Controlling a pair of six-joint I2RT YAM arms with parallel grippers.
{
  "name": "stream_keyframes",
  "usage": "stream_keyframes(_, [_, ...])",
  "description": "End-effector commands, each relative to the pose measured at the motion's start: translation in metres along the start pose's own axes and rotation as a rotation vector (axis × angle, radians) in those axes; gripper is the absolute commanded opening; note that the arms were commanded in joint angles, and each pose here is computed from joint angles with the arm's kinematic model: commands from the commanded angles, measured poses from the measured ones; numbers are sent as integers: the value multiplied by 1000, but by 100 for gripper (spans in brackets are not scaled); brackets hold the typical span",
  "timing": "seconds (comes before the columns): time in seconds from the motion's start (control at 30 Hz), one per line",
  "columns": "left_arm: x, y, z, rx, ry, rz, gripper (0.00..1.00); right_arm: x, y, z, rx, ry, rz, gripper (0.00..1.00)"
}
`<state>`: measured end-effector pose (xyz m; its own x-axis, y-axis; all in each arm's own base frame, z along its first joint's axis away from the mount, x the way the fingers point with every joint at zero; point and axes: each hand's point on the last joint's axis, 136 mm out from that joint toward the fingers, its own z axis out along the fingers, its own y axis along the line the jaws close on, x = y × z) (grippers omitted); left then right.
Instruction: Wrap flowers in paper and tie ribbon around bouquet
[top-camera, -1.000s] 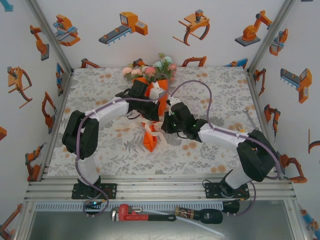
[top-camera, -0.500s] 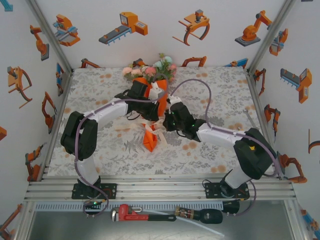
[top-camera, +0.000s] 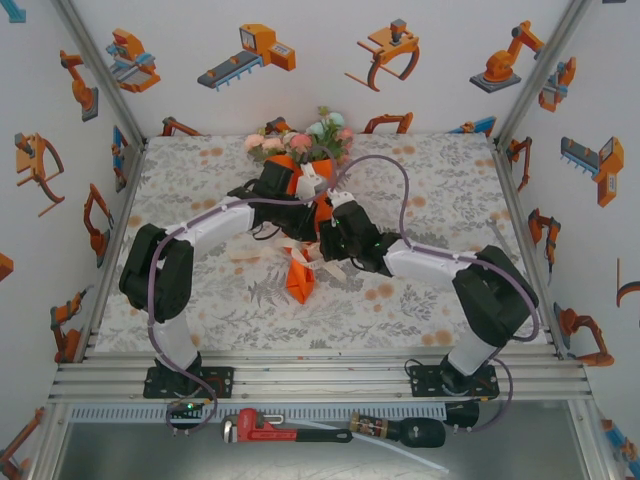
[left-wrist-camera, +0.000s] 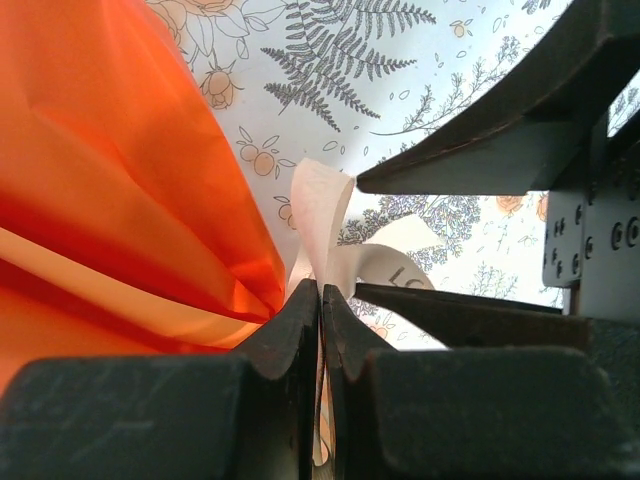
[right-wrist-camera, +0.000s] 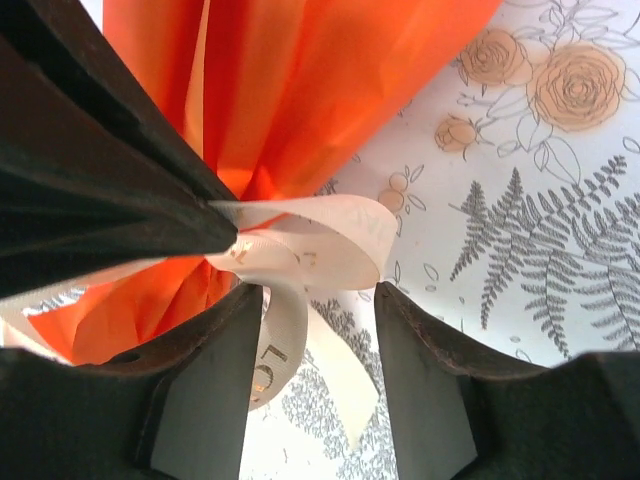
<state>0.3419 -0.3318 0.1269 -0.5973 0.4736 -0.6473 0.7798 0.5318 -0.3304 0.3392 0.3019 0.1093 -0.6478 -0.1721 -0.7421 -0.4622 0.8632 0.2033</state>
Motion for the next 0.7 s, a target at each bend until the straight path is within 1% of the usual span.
stream_keyframes(0.0, [-8,-6,-12,10,-38,8,13,-14,5,-19,-46,-8,12,41])
stream_keyframes(0.03, [-9,-5,-13,8,-40,6,13,-16,4,-21,-55,-8,29,39])
stream_keyframes(0.13, [-9,-5,-13,9,-42,5,13,-22,0,-24,-76,-17,104,25])
stream_keyframes(0.17, [-11,-6,-13,12,-47,5,13,-25,-1,-24,-86,-22,124,18])
stream_keyframes(0.2, [-11,-6,-13,16,-50,4,13,-26,0,-23,-99,-25,138,9])
stream_keyframes(0.27, [-14,-7,-14,24,-60,3,13,-32,7,-19,-136,-35,136,0])
stream_keyframes(0.37, [-16,-6,-16,23,-69,-5,13,-37,11,-10,-150,-28,135,0])
stream_keyframes(0.47, [-17,-6,-19,22,-79,-9,14,-43,-5,-2,-43,-38,162,0])
stream_keyframes(0.53, [-18,-5,-20,23,-87,-14,14,-47,0,1,-64,-51,161,0])
stream_keyframes(0.67, [-20,-4,-19,29,-93,-23,14,-41,11,14,-105,-67,200,0])
